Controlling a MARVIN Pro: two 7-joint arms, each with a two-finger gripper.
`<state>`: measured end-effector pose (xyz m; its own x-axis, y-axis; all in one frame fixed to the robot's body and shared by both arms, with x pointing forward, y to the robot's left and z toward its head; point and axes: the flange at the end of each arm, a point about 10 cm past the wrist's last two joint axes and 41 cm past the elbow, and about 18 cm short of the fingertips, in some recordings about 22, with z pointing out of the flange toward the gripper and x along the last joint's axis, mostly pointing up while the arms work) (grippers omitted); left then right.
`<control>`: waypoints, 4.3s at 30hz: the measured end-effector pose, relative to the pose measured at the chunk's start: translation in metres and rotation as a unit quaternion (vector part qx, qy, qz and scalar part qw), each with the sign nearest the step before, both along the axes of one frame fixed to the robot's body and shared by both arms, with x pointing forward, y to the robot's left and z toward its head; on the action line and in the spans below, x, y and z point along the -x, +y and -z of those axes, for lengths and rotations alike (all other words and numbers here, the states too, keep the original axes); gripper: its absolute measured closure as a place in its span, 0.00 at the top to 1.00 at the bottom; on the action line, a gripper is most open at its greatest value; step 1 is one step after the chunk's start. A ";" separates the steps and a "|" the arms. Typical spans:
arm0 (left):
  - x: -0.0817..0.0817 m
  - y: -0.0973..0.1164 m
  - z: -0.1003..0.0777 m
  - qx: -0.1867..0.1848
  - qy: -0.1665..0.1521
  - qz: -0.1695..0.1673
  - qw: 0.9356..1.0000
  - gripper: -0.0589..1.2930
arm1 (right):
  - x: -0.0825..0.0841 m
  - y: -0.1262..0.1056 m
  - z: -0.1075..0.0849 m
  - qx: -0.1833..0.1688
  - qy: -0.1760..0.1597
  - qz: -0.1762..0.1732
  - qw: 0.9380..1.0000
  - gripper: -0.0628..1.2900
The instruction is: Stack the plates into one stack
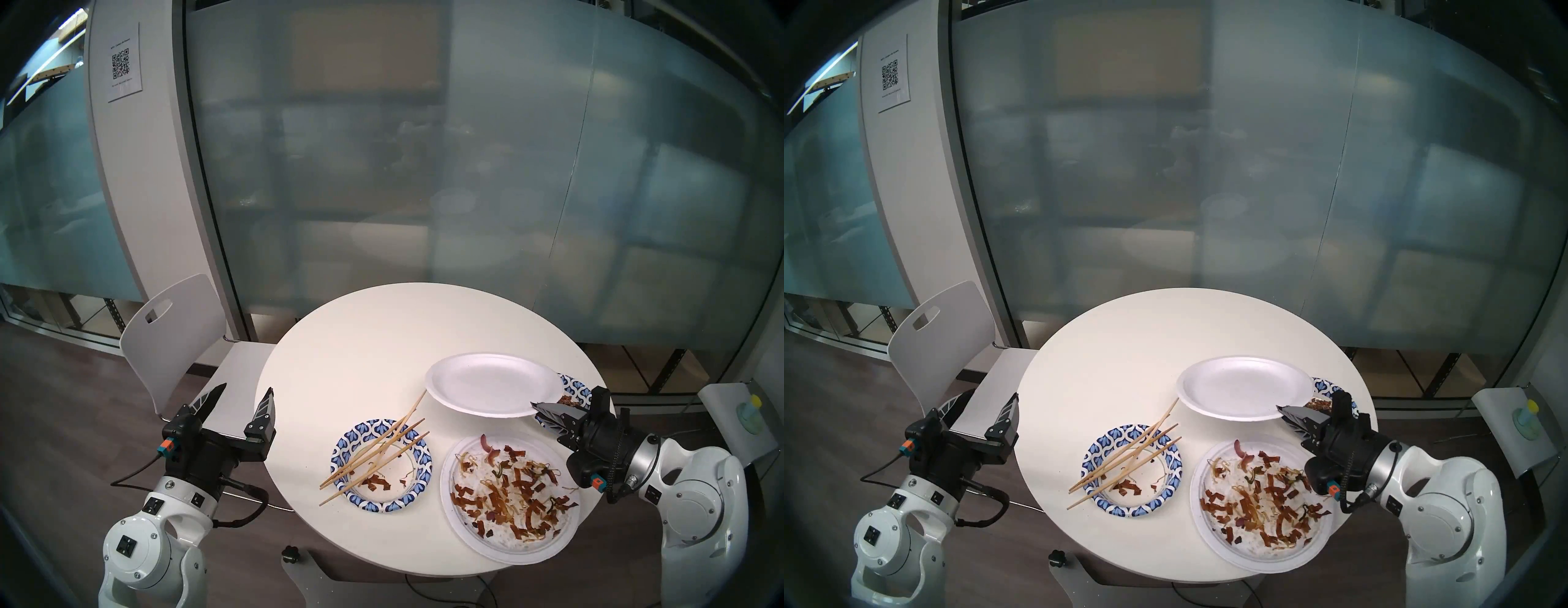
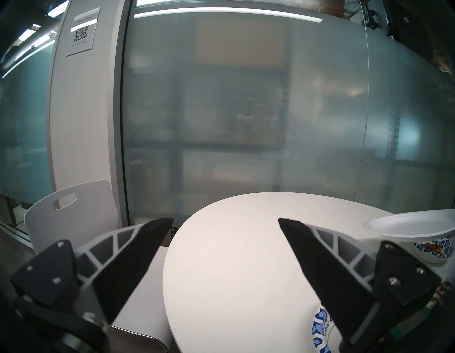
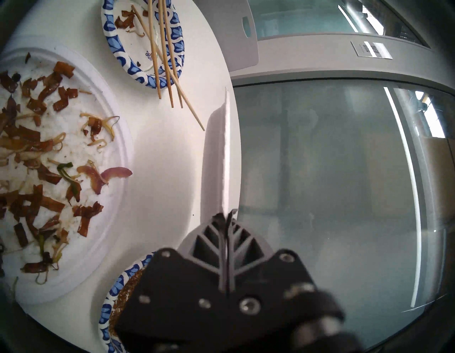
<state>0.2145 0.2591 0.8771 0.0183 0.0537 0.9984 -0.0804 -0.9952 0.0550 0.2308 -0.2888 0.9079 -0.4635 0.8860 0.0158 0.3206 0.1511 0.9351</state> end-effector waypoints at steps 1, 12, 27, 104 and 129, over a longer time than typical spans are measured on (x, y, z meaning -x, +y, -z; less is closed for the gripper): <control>0.000 0.000 0.000 0.000 0.000 0.000 1.000 0.95 | 0.002 0.001 0.000 0.000 0.000 0.001 1.000 0.03; 0.000 0.000 0.000 0.000 0.000 0.000 1.000 0.95 | 0.038 0.010 0.010 -0.014 0.017 0.017 1.000 0.03; 0.000 0.000 0.000 0.000 0.000 0.000 1.000 0.95 | 0.085 0.014 0.032 -0.052 0.032 0.049 0.997 0.03; 0.000 0.000 0.000 0.000 0.000 0.000 1.000 0.95 | 0.166 0.025 0.069 -0.044 0.107 0.113 0.987 0.03; 0.000 0.000 0.000 0.000 0.000 0.000 1.000 0.95 | 0.162 0.031 0.069 -0.072 0.161 0.100 0.979 0.09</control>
